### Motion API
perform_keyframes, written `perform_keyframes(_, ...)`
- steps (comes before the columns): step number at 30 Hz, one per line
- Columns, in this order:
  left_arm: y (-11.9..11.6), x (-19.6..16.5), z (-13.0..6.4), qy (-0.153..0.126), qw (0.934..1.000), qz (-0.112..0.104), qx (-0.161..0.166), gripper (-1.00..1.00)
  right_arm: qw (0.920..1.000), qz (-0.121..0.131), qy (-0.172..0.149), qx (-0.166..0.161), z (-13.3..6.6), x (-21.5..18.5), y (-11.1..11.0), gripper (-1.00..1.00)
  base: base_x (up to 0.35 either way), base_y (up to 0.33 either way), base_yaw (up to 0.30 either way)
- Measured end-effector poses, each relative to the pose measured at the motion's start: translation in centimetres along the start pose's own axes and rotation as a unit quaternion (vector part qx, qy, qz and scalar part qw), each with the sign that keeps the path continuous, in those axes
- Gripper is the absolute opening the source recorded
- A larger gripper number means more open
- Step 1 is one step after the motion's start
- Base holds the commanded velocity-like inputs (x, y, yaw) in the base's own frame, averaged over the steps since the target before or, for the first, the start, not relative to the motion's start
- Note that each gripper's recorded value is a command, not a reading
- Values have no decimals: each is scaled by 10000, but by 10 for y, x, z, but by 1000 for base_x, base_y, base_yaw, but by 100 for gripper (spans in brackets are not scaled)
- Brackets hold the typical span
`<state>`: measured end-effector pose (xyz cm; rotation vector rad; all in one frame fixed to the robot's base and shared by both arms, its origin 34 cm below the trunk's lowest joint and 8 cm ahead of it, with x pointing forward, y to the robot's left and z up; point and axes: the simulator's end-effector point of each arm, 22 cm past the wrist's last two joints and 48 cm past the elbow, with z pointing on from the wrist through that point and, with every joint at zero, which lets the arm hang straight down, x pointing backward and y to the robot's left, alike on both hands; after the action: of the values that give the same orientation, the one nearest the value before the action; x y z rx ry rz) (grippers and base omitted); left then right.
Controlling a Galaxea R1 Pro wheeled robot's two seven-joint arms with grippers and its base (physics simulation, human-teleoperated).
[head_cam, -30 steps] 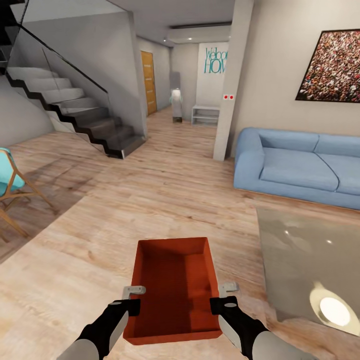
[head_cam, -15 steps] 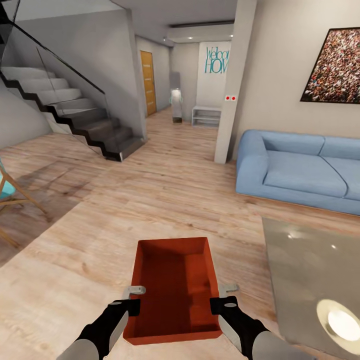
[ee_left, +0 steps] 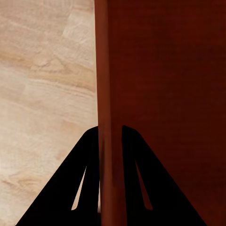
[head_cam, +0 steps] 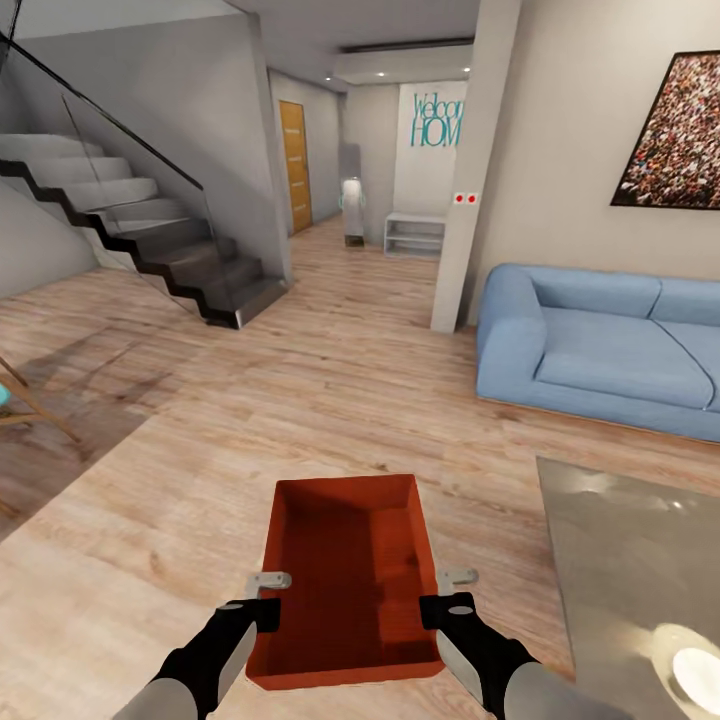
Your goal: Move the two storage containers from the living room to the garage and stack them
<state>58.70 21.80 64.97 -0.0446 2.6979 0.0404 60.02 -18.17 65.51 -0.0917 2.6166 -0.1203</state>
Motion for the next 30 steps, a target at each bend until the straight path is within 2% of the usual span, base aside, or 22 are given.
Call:
perform_keyframes(11,1,0,0,-5,10000,-2,0,-100,10000,1,-5,3,0,-1,0,-100,323,0,5)
perform_keyframes(20,1,1,1,15,10000,0,1,-100,10000,1,15,1,1,1,1,-100,323,0,226)
perform_keyframes(30,1,2,1,21,10000,1,-1,-100,10000,2,20,1,1,2,1,-100,323,0,25)
